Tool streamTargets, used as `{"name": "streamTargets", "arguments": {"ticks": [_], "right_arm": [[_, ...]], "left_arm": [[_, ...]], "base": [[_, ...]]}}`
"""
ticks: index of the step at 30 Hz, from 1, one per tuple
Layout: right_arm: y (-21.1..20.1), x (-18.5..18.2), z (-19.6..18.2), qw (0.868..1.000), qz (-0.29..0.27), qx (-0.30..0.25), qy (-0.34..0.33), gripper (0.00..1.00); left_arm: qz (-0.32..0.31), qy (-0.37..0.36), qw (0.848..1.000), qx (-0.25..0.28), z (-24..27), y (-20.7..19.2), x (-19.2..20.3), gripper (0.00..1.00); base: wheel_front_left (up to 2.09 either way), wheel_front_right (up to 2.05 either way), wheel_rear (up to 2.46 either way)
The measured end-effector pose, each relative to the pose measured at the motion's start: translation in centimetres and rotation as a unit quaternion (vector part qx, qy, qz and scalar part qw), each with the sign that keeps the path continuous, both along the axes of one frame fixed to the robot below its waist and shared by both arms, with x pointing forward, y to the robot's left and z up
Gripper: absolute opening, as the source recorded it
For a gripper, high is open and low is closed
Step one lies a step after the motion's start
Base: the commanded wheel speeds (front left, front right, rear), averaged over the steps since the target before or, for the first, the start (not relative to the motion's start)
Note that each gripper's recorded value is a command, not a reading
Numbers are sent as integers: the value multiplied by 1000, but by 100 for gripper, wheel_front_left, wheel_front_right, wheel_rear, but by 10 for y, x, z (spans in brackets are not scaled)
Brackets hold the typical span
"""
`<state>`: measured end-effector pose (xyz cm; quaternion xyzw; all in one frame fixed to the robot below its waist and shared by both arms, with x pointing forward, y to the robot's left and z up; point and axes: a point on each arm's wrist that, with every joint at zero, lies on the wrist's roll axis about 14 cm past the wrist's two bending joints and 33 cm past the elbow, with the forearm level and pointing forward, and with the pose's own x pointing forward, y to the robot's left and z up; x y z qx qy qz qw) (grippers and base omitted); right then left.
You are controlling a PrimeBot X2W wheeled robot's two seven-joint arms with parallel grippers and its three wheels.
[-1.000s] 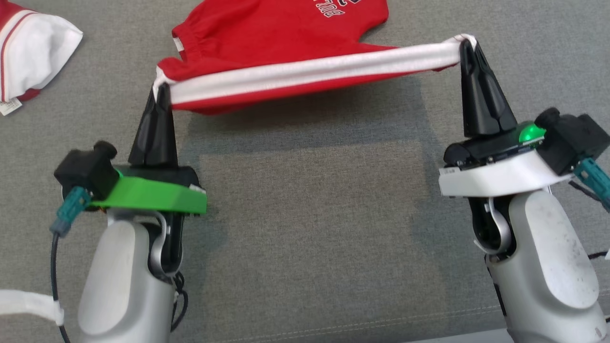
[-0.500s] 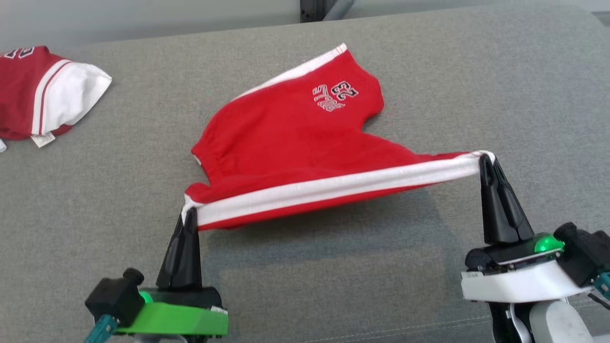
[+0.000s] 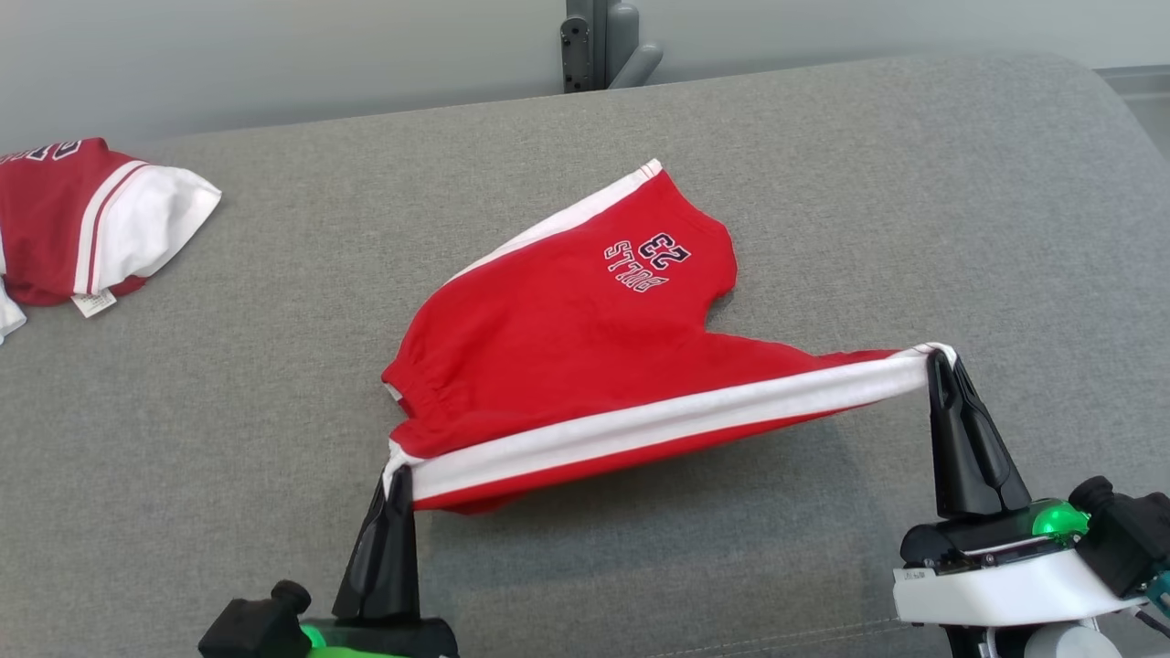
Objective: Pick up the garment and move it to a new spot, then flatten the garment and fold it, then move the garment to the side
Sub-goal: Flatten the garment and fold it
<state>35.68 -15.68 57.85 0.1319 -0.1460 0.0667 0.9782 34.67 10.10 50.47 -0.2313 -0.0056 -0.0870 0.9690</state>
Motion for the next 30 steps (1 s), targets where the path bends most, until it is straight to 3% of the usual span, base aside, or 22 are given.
{"name": "streamTargets", "arguments": {"ticks": [12, 30], "right_arm": [[10, 40, -13, 1000, 14, -21, 14, 0], [67, 177, -55, 989, 92, -96, 68, 0]], "left_arm": [[13, 19, 1000, -10, -7, -6, 29, 0], [59, 110, 992, -17, -49, 12, 118, 0]], "base": [[0, 0, 0], [0, 0, 0]]}}
